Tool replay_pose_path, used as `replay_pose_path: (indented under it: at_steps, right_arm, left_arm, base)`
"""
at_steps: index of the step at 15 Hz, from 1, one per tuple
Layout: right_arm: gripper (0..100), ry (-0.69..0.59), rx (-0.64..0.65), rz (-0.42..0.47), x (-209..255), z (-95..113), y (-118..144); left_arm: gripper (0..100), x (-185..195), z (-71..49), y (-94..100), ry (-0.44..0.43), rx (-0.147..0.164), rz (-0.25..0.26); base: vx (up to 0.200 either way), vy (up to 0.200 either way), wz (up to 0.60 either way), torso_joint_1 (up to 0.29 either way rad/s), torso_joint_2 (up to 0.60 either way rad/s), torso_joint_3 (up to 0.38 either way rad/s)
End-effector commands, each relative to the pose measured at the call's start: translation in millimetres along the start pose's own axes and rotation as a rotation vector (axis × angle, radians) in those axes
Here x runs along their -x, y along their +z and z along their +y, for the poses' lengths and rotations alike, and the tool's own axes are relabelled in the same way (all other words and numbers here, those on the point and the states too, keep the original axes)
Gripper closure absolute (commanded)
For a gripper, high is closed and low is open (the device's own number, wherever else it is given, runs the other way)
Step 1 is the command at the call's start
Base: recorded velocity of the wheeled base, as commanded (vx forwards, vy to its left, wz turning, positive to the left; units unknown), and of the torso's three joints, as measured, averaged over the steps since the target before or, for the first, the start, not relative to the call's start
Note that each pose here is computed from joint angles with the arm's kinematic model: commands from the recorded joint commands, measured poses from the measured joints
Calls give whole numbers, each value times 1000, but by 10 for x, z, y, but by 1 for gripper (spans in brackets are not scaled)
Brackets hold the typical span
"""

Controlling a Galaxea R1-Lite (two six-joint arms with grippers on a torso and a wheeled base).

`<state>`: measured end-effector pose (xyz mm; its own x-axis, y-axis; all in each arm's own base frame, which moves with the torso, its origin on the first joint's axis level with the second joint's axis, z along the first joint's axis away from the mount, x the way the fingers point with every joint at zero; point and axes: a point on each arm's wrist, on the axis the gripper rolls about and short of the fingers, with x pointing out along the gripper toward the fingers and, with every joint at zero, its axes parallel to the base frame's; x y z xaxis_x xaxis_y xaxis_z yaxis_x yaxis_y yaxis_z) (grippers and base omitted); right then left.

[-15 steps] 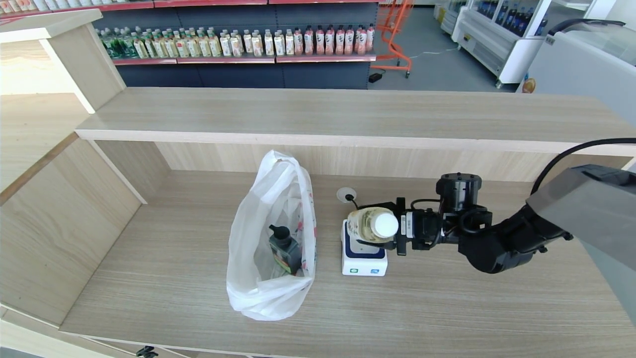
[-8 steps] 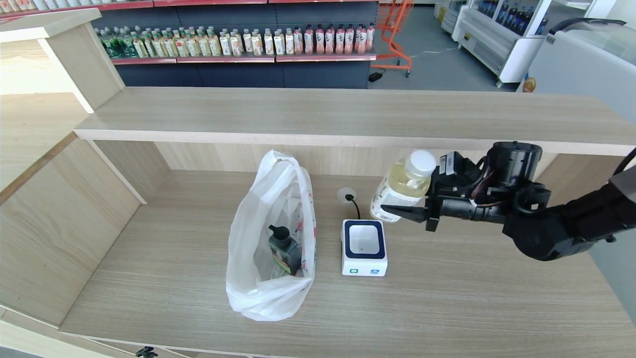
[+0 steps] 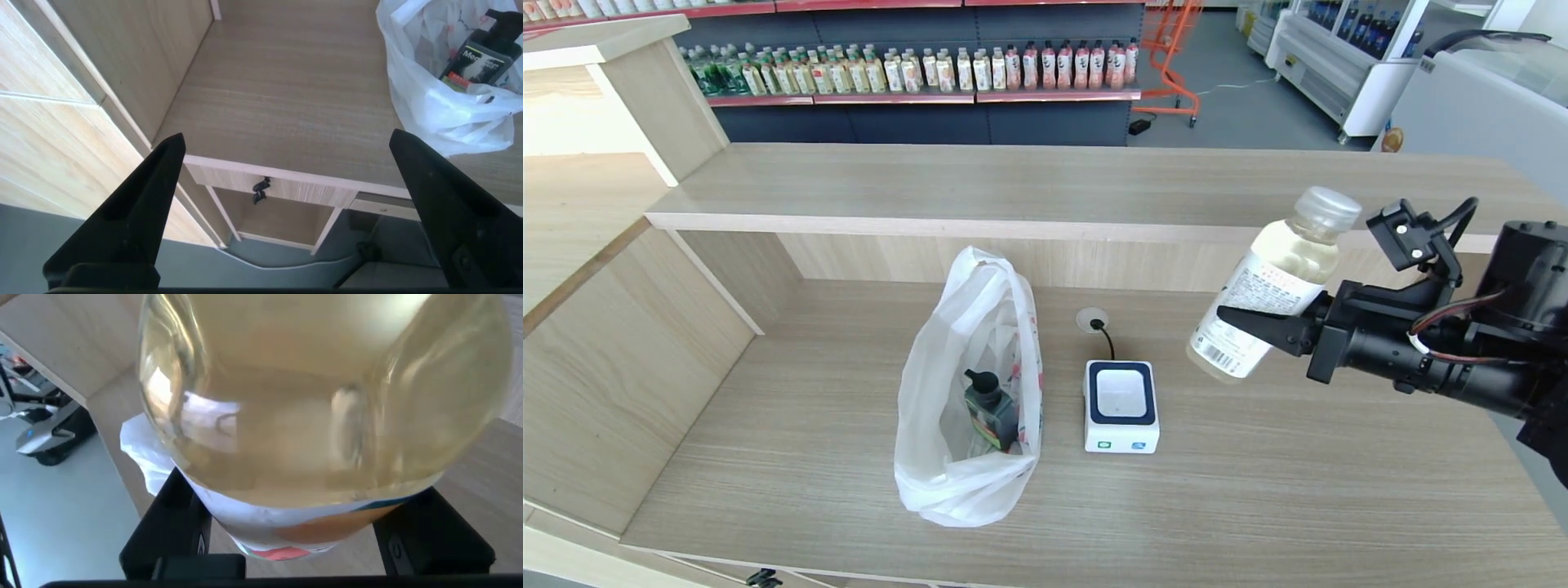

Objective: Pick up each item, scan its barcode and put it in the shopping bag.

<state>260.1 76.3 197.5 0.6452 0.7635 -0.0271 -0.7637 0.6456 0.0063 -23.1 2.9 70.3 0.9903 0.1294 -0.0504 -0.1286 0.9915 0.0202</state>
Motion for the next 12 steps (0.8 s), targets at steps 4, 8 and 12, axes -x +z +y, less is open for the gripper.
replay_pose_path:
  at_steps: [4,8,12]
  right_arm:
    - [100,-2,4,-16,182,133,44]
    - [100,-3,-139,8,309,332,82]
    - [100,-31,-170,50,115,320,125]
  left_arm:
    - [0,0,0,0,1,0,0]
    - [0,-1,0,2,2,23,0]
    - [0,0,1,0,2,15,0]
  base:
    - [0,0,0,0,0,0]
    - [0,200,0,-3,-1,2]
    - [0,100,0,8,7,-2]
